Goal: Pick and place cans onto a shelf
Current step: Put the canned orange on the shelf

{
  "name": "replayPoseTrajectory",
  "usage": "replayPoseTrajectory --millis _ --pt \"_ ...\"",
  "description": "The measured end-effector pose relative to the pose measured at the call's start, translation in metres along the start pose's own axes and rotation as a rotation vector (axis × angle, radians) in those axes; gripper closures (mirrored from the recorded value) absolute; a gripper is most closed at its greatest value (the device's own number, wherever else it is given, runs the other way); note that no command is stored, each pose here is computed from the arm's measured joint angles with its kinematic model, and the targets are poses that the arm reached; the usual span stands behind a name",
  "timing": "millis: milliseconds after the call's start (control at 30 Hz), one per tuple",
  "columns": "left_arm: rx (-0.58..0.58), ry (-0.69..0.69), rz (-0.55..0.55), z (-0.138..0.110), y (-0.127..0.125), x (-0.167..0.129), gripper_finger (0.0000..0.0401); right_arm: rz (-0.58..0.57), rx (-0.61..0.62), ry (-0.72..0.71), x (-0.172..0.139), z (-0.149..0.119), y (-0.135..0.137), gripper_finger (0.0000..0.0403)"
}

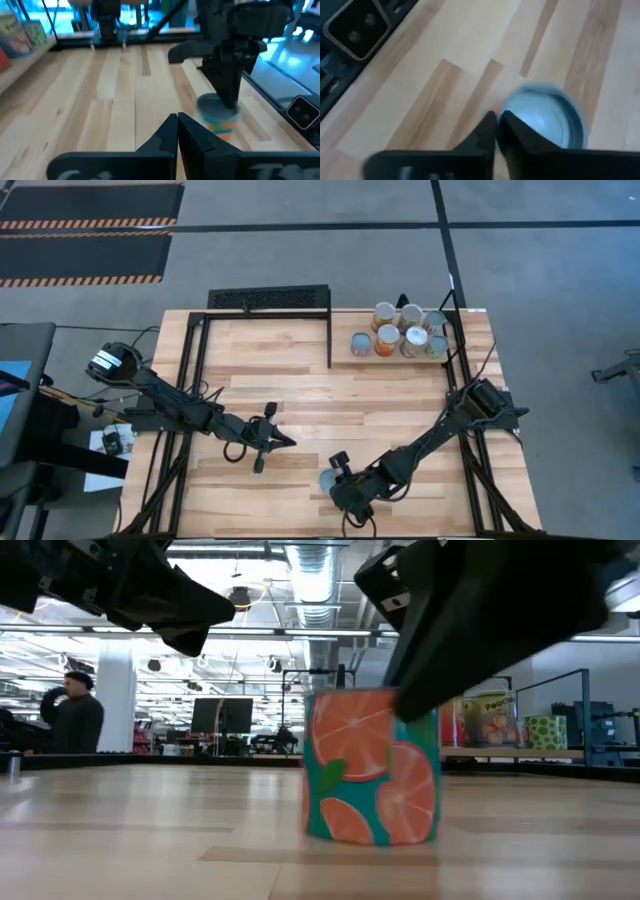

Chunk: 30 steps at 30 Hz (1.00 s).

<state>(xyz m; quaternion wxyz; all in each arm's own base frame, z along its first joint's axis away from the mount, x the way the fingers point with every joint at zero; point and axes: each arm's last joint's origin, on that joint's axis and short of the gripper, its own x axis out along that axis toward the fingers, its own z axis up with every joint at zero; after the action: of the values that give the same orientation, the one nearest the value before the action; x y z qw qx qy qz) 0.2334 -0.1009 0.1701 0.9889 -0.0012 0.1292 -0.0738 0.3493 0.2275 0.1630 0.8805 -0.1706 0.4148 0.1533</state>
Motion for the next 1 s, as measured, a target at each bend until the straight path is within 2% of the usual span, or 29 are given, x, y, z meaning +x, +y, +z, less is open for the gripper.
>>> replayPoseTrajectory --millis 100,200,400,567,733,833,1000 --pt "-0.018 -0.084 0.005 -0.006 0.009 -0.006 0.0401 -0.003 -0.015 0.019 -0.004 0.000 -0.008 0.0390" --pt "-0.057 -0.177 0.006 -0.012 0.023 -0.016 0.0401 -0.015 -0.008 0.054 -0.015 -0.001 -0.020 0.0386" --pt "-0.098 -0.213 0.064 -0.027 0.052 -0.028 0.0401 -0.068 0.040 0.032 -0.062 0.008 -0.064 0.0396" --pt "-0.099 -0.209 0.128 -0.030 0.075 -0.031 0.0401 -0.137 0.117 -0.017 -0.113 0.009 -0.112 0.0392" --pt "-0.099 -0.186 0.193 -0.034 0.097 -0.033 0.0401 -0.240 0.230 -0.057 -0.159 -0.005 -0.169 0.0398" --pt "-0.128 -0.162 0.215 -0.037 0.107 -0.034 0.0401 -0.326 0.291 -0.069 -0.178 -0.017 -0.204 0.0397" --pt "-0.159 -0.123 0.233 -0.041 0.113 -0.035 0.0401 -0.453 0.400 -0.003 -0.197 -0.037 -0.265 0.0398"
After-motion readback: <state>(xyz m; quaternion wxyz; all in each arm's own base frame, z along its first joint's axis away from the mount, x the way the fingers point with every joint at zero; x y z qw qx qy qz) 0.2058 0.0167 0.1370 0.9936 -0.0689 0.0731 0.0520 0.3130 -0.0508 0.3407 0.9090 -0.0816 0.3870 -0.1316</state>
